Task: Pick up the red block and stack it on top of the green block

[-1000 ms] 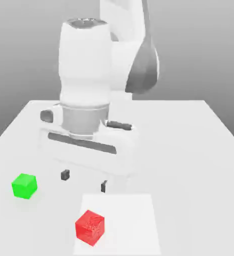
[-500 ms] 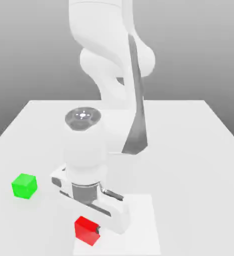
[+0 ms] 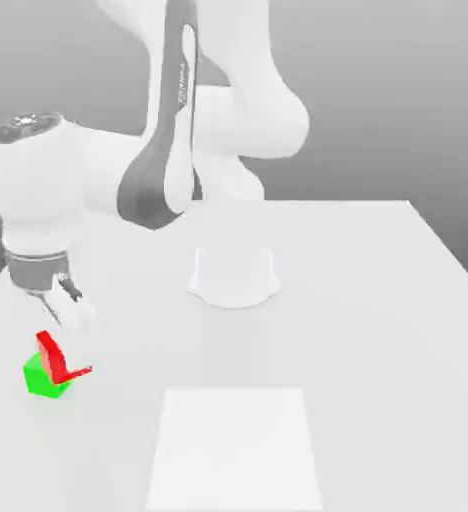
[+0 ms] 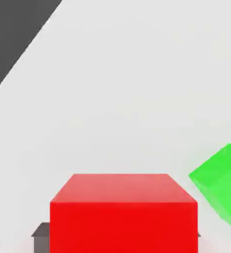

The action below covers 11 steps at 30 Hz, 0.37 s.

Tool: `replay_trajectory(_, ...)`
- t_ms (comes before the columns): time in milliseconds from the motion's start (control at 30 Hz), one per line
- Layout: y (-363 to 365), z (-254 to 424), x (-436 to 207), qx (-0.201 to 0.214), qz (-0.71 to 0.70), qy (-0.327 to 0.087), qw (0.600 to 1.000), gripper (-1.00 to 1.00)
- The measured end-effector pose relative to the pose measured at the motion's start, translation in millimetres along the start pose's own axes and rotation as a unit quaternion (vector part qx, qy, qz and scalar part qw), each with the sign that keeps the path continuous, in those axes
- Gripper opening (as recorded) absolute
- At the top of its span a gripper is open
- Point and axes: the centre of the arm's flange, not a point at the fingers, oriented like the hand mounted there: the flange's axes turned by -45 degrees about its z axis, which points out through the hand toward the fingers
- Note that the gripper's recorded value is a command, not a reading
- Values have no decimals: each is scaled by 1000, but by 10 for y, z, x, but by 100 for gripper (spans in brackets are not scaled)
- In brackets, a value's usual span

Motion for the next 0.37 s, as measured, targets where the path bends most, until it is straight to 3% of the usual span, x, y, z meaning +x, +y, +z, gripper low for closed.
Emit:
replay_trajectory(100, 368, 38, 36, 6, 50, -4, 999, -100)
replay_trajectory(267, 381, 512, 22, 8, 53, -5, 999, -100)
replay_trajectory(300, 386, 579, 17, 7, 53, -5, 999, 100)
replay_trajectory(367, 386, 579, 17, 7, 53, -5, 999, 100)
